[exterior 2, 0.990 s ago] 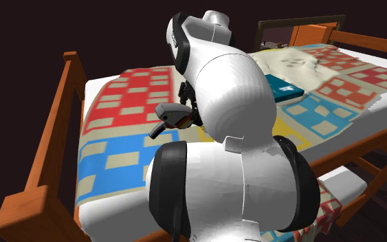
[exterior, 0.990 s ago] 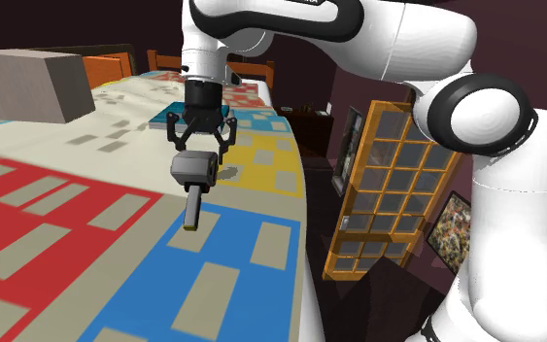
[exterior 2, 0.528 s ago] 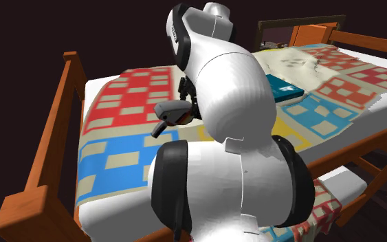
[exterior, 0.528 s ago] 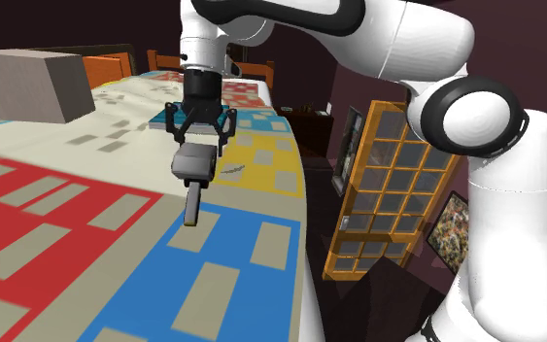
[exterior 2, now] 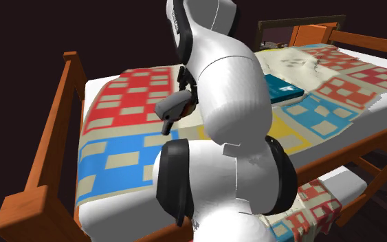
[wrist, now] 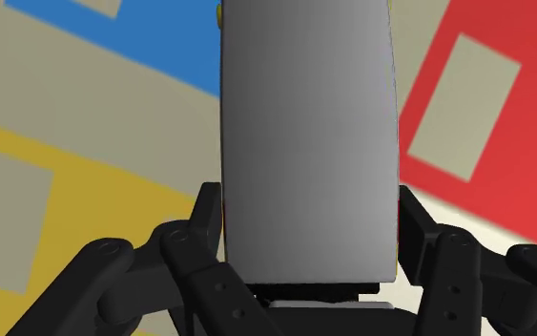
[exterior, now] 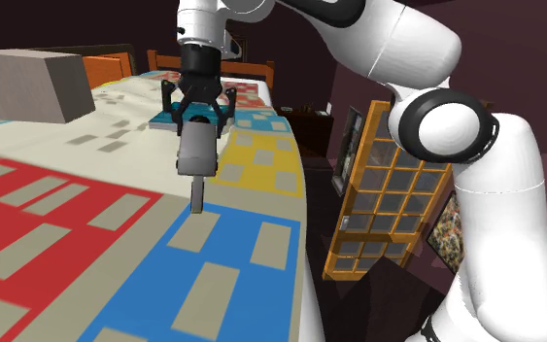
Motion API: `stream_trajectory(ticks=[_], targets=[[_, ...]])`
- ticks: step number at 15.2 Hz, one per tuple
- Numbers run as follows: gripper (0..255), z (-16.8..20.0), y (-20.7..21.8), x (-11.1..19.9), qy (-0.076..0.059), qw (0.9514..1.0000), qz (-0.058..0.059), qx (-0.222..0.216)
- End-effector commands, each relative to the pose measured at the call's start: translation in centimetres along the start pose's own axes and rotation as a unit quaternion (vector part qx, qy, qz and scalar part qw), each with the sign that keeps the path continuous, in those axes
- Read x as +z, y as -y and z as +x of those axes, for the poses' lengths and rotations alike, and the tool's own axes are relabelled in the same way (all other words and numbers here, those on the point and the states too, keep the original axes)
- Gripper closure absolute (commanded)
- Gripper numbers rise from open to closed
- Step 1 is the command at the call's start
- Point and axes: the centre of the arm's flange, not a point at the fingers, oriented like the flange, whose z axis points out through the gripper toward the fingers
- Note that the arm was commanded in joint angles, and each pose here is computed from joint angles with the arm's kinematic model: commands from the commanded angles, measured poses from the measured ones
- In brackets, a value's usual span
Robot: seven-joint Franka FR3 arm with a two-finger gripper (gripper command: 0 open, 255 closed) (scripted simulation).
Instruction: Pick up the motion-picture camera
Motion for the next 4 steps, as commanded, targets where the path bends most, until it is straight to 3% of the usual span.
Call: stream_trajectory(ticks=[1, 4], targets=[[255, -0.29, -0.06, -1.08, 0.0, 1.0, 0.0, 0.0], [255, -0.48, -0.03, -1.66, 0.0, 1.0, 0.0, 0.0]])
